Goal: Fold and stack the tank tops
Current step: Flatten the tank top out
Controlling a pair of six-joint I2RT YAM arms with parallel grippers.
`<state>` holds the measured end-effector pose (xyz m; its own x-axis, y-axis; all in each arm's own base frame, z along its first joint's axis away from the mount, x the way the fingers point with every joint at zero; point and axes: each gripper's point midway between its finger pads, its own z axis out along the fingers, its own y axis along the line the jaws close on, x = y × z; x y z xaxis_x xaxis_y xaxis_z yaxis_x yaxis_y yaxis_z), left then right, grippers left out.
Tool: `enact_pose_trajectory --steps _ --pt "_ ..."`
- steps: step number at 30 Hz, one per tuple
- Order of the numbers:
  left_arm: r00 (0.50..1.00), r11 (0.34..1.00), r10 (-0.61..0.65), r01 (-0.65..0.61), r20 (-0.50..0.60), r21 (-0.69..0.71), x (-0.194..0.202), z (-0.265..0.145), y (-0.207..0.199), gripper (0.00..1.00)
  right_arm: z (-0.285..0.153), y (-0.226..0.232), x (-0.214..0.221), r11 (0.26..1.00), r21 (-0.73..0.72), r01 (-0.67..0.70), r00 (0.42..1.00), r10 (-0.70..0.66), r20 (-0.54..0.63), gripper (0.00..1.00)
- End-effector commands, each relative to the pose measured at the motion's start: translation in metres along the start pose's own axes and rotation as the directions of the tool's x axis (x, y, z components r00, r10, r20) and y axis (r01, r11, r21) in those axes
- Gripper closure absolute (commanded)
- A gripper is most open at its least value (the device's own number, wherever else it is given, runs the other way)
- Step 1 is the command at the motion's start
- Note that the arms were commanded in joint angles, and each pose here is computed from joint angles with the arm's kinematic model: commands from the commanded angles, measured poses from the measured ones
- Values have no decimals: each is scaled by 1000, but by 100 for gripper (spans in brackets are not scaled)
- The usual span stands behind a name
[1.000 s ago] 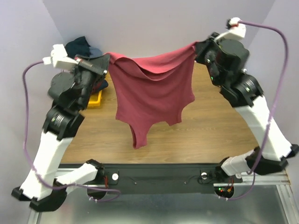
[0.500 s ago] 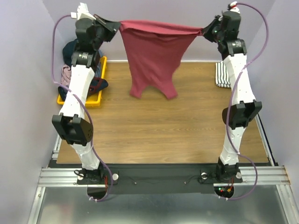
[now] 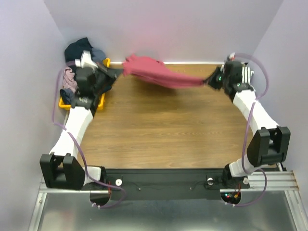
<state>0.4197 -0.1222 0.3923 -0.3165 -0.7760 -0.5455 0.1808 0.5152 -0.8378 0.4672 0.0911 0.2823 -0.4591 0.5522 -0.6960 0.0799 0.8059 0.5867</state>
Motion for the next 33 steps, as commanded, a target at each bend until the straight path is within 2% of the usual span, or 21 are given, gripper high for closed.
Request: enact_pose_trajectory --steps 1,2,3,4,5,6,9,10,13,15,18,20,24,27,29,30,33 --pt "991 987 -104 93 -81 -131 71 -22 84 100 6 -59 84 996 71 -52 990 61 -130 100" --pt "988 984 -109 91 -112 -155 90 -27 97 100 3 -95 133 987 152 -57 972 90 -217 100" --pt "981 970 -127 92 -146 -224 117 -42 129 100 0 -107 148 983 174 -58 967 99 -236 100" --pt "977 964 -133 88 -167 -252 131 -50 143 100 -6 -121 168 977 206 -56 957 111 -269 100" --pt "972 955 -144 88 -186 -282 145 -58 156 100 -17 -149 205 962 266 -54 936 141 -321 100" --pt "960 942 -164 84 -227 -325 172 -74 178 100 -22 -158 218 956 287 -54 929 153 -337 100" --pt "932 918 -214 89 -294 -388 216 -106 208 100 -47 -184 255 937 345 -51 911 186 -369 100" --pt "919 903 -239 92 -313 -420 230 -119 221 100 -52 -183 254 939 340 -55 916 183 -357 100" --pt "906 902 -261 106 -332 -418 243 -133 221 100 -66 -188 262 936 347 -57 917 187 -353 99" --pt "898 904 -262 99 -355 -416 251 -139 216 100 -73 -188 262 935 351 -58 919 187 -347 95" --pt "901 899 -246 75 -357 -431 248 -147 212 100 -83 -185 260 935 352 -54 917 185 -352 91" --pt "902 897 -228 48 -367 -440 245 -154 211 96 -91 -177 253 938 342 -52 919 179 -351 90" --pt "899 900 -198 10 -390 -435 239 -157 203 94 -107 -164 242 945 324 -50 921 169 -351 82" --pt "871 897 -206 -14 -445 -441 249 -164 206 87 -121 -146 243 956 279 -87 900 196 -389 60" --pt "860 898 -207 -22 -466 -439 254 -169 208 77 -127 -142 242 958 272 -87 895 195 -400 52" --pt "858 899 -204 -27 -471 -437 255 -172 209 73 -131 -141 241 957 276 -90 895 200 -399 41" --pt "856 906 -178 -50 -485 -420 254 -176 206 60 -139 -132 226 964 252 -82 918 171 -357 32"
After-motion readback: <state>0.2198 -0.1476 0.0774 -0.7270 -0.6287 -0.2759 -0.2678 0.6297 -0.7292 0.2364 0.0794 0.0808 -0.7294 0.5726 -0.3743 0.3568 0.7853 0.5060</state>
